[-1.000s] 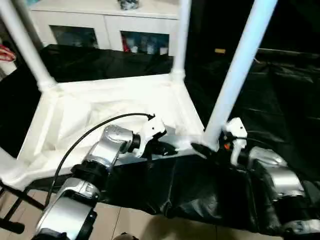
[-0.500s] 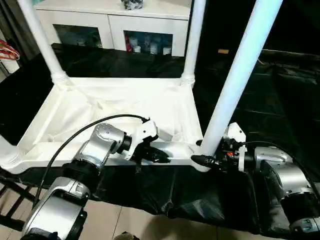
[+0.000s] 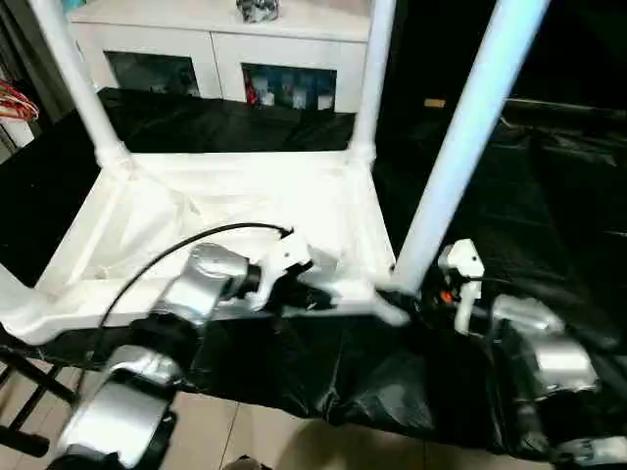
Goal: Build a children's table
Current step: Rotate leg to tighten
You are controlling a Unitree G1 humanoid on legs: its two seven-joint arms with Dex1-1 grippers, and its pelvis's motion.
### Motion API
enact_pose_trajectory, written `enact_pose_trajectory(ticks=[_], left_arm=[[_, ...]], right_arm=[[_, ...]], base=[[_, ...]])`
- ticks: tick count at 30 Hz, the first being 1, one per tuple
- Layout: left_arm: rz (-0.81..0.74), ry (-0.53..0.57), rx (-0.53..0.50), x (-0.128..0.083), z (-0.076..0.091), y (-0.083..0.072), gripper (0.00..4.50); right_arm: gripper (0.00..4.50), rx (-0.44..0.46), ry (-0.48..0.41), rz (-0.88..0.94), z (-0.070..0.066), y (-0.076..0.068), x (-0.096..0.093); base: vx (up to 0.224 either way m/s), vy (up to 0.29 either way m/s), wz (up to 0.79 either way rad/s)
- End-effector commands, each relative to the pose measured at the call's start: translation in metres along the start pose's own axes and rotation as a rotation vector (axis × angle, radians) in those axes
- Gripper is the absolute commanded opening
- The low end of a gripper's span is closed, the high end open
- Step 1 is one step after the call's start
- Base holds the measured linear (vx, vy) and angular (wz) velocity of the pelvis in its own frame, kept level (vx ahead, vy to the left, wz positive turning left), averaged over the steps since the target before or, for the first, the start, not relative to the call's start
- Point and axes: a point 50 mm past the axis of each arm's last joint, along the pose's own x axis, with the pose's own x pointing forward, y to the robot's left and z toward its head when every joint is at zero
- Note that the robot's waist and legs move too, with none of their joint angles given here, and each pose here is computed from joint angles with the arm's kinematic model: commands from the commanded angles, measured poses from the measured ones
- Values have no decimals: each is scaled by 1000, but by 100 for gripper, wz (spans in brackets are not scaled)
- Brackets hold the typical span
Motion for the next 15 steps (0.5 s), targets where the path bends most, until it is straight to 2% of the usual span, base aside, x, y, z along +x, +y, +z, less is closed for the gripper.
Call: enact_pose_trajectory(ticks=[1,5,6,9,10,11,13,15], left_arm=[[136,-76,14,22,30,3,0],[177,-85,4,31,36,1,0],[195,-90,6,38,39,-2,0],[204,-94,12,43,41,-4,0],[194,-103,8,46,42,-6,0],[169,-118,4,47,43,-9,0],[152,-122,8,46,43,-11,0],[119,-127,30,43,42,-12,0]], right_arm=[[254,49,27,18,-14,36,32],[254,47,70,-112,-20,41,45],[254,92,83,-217,-22,42,54],[254,116,86,-284,-22,45,61],[289,116,71,-281,-20,47,64],[289,104,41,-264,-16,51,67],[326,110,22,-249,-13,52,68],[333,119,0,-223,-10,51,65]], base=[[0,0,0],[0,0,0],[0,0,0],[0,0,0],[0,0,0],[0,0,0],[0,0,0],[0,0,0]])
